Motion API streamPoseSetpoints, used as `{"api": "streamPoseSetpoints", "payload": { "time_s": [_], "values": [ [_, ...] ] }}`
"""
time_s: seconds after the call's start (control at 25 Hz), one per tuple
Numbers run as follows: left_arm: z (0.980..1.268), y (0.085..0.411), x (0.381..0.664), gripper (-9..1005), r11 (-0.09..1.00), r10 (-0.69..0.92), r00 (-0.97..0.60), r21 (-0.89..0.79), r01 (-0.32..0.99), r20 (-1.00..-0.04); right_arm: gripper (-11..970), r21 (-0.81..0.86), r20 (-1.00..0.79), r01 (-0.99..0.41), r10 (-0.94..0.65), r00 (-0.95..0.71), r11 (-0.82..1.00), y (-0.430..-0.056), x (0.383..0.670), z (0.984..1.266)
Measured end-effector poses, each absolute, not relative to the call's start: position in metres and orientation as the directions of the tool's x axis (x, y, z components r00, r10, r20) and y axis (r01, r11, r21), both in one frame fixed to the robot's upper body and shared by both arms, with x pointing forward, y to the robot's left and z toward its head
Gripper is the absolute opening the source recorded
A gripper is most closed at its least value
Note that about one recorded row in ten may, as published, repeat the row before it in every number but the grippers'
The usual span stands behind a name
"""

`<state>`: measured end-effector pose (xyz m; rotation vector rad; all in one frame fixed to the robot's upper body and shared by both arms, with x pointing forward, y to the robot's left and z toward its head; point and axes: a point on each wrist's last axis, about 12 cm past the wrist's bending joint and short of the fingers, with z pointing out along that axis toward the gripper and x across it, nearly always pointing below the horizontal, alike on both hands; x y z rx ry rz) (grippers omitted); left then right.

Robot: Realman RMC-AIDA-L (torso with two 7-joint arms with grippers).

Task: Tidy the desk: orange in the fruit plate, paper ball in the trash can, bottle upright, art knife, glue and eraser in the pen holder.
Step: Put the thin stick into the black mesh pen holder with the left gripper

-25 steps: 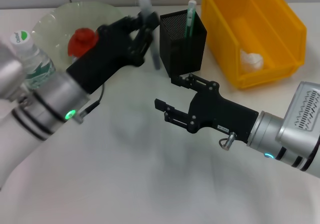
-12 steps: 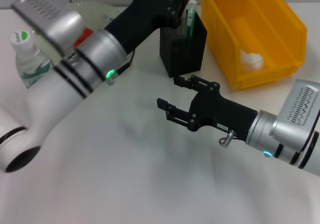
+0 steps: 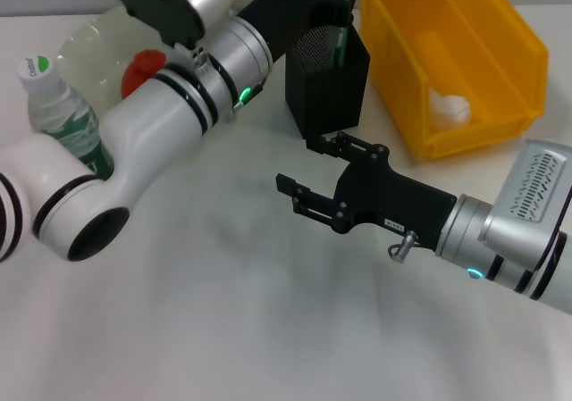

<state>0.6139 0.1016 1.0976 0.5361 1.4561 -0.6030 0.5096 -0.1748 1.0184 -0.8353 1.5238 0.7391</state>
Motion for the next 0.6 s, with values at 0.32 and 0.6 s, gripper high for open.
{"api": "streamPoseSetpoints", "payload": {
  "time_s": [0.32, 0.6],
  "values": [
    [1.0976, 0.1004, 0.6204, 146, 0.767, -0.02, 0.0, -0.015, 0.641, -1.0, 680, -0.008, -0.994, -0.841, -0.098, -0.054, 0.541, -0.1747, 0.5094, 1.0183],
    [1.0967, 0.1008, 0.619, 199, 0.766, -0.021, 0.0, -0.016, 0.643, -1.0, 680, -0.012, -0.994, -0.841, -0.1, -0.05, 0.541, -0.1748, 0.5095, 1.0184]
  ]
}}
